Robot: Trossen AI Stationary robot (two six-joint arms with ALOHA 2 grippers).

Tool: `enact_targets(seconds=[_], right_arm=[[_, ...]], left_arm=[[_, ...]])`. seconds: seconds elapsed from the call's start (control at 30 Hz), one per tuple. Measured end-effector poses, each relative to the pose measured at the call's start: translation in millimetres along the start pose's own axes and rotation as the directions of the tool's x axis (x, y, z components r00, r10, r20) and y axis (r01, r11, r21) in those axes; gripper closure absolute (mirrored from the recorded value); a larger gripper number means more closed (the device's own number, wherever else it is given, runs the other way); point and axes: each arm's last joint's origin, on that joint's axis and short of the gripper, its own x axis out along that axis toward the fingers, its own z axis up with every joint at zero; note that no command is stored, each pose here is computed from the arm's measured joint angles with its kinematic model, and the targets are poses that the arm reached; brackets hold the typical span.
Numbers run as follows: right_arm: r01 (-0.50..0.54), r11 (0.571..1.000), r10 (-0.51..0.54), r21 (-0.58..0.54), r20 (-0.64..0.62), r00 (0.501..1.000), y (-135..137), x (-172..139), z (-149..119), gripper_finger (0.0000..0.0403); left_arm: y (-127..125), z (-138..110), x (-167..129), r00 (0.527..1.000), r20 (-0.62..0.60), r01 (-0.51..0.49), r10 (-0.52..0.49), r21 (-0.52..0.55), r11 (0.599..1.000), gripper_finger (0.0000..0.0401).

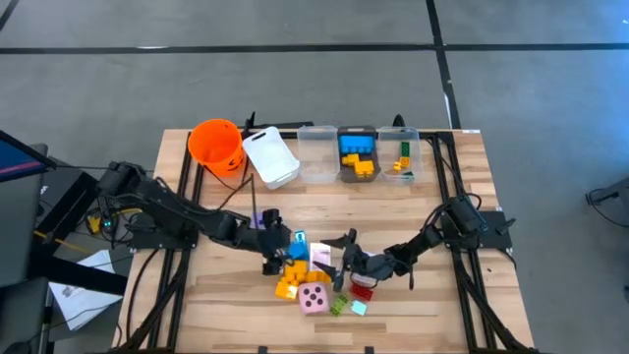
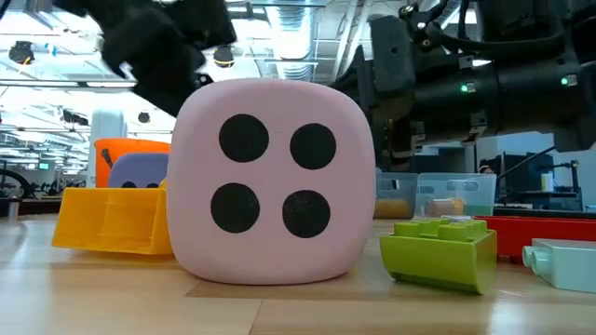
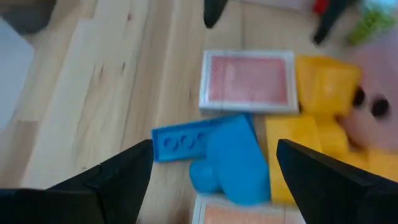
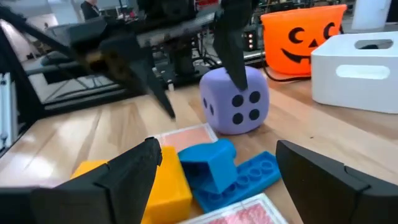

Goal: Pick & Place Toys
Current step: Put the large blue game piece into the black bin

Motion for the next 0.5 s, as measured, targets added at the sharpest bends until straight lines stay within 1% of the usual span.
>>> enact_targets(seconds=[0.13, 0.2, 0.3, 0.37, 0.5], right_arm=[[0.011, 1.000, -0.011, -0.009, -0.016, 1.000, -2.4, 1.5, -1.6, 0.0085], [0.010, 1.000, -0.010, -0.009, -0.017, 1.000, -2.2, 1.3, -1.8, 0.0085], [0.010, 1.000, -0.010, -0.012, -0.020, 1.000, -2.0, 1.2, -2.1, 0.0085], [0.010, 1.000, -0.011, -0.013, -0.021, 1.000, -1.9, 1.4, -2.1, 0.0085], [0.014, 1.000, -0.015, -0.005, -0.031, 0.999, -2.4, 1.5, -3.3, 0.0085]], left_arm=[[2.1, -1.7, 11.3, 1.000, -0.017, -0.008, 0.007, -0.086, 0.996, 0.0070], [2.9, -3.5, 14.7, 0.999, -0.036, -0.003, -0.001, -0.105, 0.994, 0.0070], [1.7, -5.0, 20.6, 0.998, -0.053, 0.033, -0.041, -0.145, 0.989, 0.0070], [0.0, -6.6, 24.4, 0.996, -0.064, 0.053, -0.063, -0.154, 0.987, 0.0070], [-1.9, -9.9, 30.0, 0.994, -0.083, 0.052, -0.065, -0.151, 0.987, 0.0071]])
